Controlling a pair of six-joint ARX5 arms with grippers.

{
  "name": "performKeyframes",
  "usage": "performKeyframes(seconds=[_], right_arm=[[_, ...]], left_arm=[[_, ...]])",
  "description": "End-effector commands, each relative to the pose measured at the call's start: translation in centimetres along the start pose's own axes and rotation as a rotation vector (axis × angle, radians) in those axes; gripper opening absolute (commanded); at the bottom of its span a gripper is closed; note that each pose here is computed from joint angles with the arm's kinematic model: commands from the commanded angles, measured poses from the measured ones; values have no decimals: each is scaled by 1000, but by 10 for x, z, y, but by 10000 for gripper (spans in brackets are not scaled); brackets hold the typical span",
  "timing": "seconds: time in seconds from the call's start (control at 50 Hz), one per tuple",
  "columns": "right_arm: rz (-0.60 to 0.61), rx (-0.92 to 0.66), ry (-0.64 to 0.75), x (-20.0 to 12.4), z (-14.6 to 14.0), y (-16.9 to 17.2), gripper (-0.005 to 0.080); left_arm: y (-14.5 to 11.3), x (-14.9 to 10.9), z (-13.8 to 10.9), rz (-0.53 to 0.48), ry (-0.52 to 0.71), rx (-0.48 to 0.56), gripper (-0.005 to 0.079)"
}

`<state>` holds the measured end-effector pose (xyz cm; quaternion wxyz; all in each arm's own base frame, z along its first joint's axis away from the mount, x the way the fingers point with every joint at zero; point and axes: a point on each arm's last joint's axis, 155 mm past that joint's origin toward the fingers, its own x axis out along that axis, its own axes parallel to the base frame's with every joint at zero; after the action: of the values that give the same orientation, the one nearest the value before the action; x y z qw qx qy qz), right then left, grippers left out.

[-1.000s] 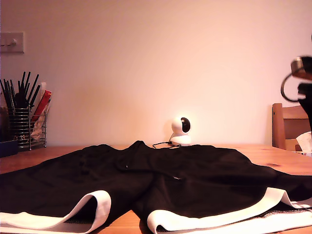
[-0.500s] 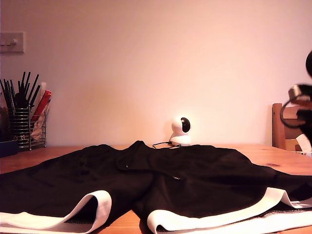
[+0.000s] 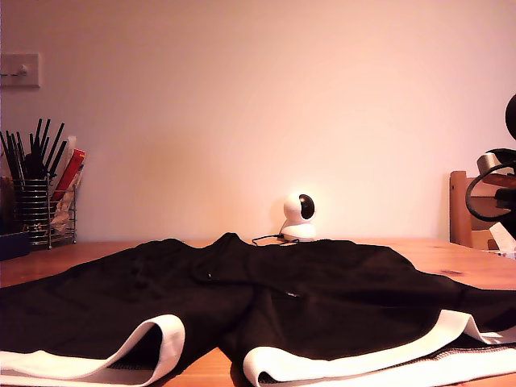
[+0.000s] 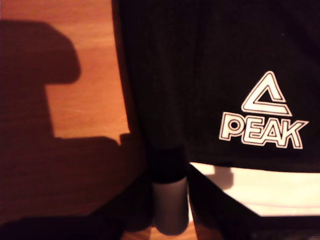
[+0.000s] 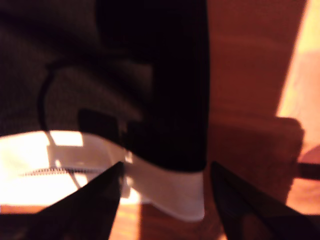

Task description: Fold the shorts in front of you. After folding it, place it to the right side.

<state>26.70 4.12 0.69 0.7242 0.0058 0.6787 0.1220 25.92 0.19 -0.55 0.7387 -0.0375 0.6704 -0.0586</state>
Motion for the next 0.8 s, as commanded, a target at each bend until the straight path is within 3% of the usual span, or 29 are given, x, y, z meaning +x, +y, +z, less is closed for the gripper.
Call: performKeyframes(seconds=[0.0,0.48,0.56,0.68,0.74,0.78], right_arm=[[9,-7,-5,0,4,2,470],[67,20,102,21,-12,9,445],[67,21,103,21,-13,9,358],[70,25,125,20,-18,10,105],[70,27,131,20,-19,10,-1],[71,31,138,20,-21,10,-10]], left_arm=[[-1,9,-12,-10,49,0,166],[-1,9,-11,-10,47,0,166],[-1,9,-11,-10,46,1,165],[-2,9,-11,-13,46,1,156],[-4,9,-11,-22,48,0,110],[-5,9,-13,-29,52,-1,66]])
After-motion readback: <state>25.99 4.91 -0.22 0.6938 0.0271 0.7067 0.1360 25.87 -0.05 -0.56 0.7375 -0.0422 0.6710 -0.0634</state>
